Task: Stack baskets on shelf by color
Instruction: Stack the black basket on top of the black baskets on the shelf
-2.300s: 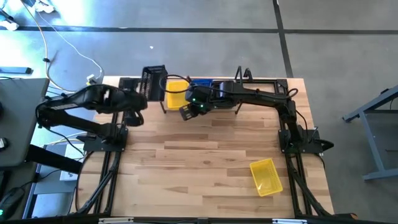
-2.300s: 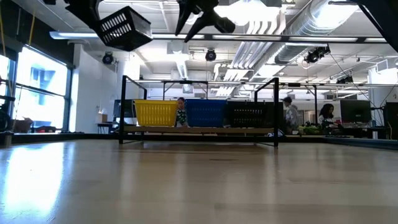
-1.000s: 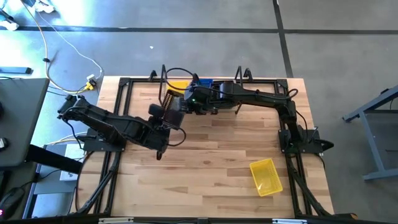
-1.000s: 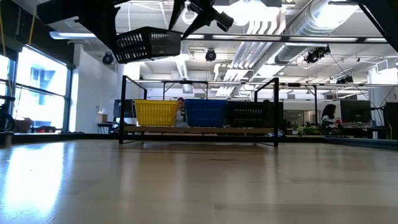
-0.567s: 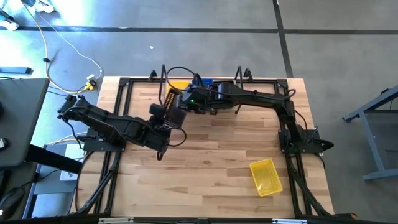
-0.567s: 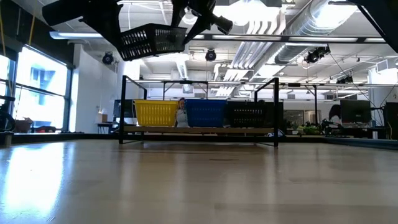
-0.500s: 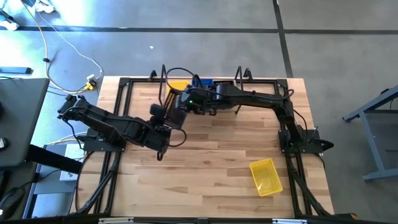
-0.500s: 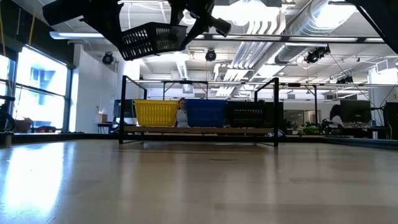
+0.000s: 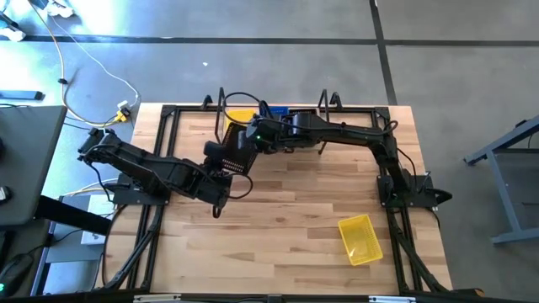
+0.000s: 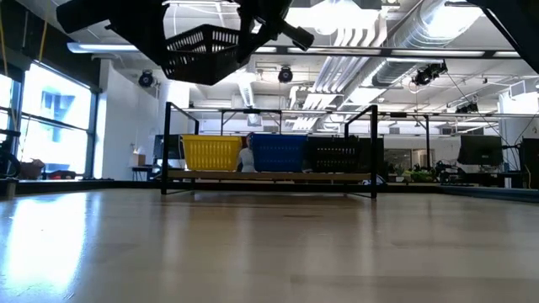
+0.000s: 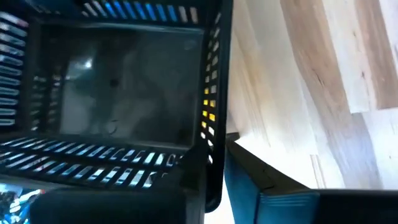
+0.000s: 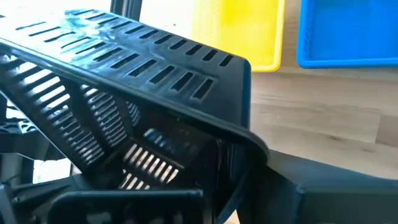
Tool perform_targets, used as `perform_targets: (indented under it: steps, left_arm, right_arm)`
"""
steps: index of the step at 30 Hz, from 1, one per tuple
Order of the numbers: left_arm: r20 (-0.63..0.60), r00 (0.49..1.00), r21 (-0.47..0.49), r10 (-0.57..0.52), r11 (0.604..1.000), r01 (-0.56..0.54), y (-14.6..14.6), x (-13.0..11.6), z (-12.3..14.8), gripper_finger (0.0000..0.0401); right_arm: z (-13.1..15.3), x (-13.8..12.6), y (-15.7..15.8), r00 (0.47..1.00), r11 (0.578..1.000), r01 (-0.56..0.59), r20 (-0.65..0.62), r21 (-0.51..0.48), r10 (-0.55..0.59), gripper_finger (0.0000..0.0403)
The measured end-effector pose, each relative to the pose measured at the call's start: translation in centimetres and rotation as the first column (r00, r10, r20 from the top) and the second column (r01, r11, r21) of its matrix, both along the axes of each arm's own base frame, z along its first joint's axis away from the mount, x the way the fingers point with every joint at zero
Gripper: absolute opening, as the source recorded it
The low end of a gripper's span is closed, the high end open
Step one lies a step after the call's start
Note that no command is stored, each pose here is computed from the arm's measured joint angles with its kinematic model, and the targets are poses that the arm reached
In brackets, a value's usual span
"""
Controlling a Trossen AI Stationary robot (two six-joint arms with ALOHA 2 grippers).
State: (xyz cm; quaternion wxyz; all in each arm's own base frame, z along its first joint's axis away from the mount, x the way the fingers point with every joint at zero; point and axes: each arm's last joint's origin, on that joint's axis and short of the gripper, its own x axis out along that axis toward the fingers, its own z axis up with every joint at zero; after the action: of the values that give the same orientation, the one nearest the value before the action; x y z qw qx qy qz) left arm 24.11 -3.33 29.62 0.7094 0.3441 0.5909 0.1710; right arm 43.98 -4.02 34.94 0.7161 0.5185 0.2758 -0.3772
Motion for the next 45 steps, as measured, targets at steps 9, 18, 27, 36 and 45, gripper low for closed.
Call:
perform_targets:
  steps: [9, 18, 27, 36, 45]
  left_arm:
    - [0.005, 1.000, -0.079, -0.006, 0.997, 0.007, -0.2, 0.1, -0.1, 0.0120]
    - [0.073, 0.997, -0.060, -0.019, 0.998, 0.024, -0.3, 0.8, 0.1, 0.0193]
    - [0.106, 0.994, -0.051, -0.011, 0.999, 0.016, -0.3, 0.8, 0.3, 0.0195]
    - [0.156, 0.984, -0.026, 0.085, 0.996, -0.081, 1.3, 0.9, 0.6, 0.0197]
    - [0.167, 0.963, -0.039, 0.212, 0.977, -0.209, 4.2, 1.0, 0.6, 0.0197]
  right_arm:
    - [0.0, -0.1, -0.8, 1.000, 1.000, -0.008, -0.013, -0.031, 0.007, 0.0002]
    - [-0.3, -1.0, -3.2, 0.995, 0.998, 0.002, -0.097, -0.067, -0.009, 0.0000]
    - [-0.6, -2.5, -7.4, 0.979, 0.995, -0.069, -0.196, -0.070, 0.054, 0.0000]
    - [0.4, -5.3, -11.9, 0.956, 0.982, -0.184, -0.241, -0.040, 0.170, 0.0000]
    - [1.2, -10.0, -16.5, 0.930, 0.980, -0.196, -0.309, 0.045, 0.200, 0.0000]
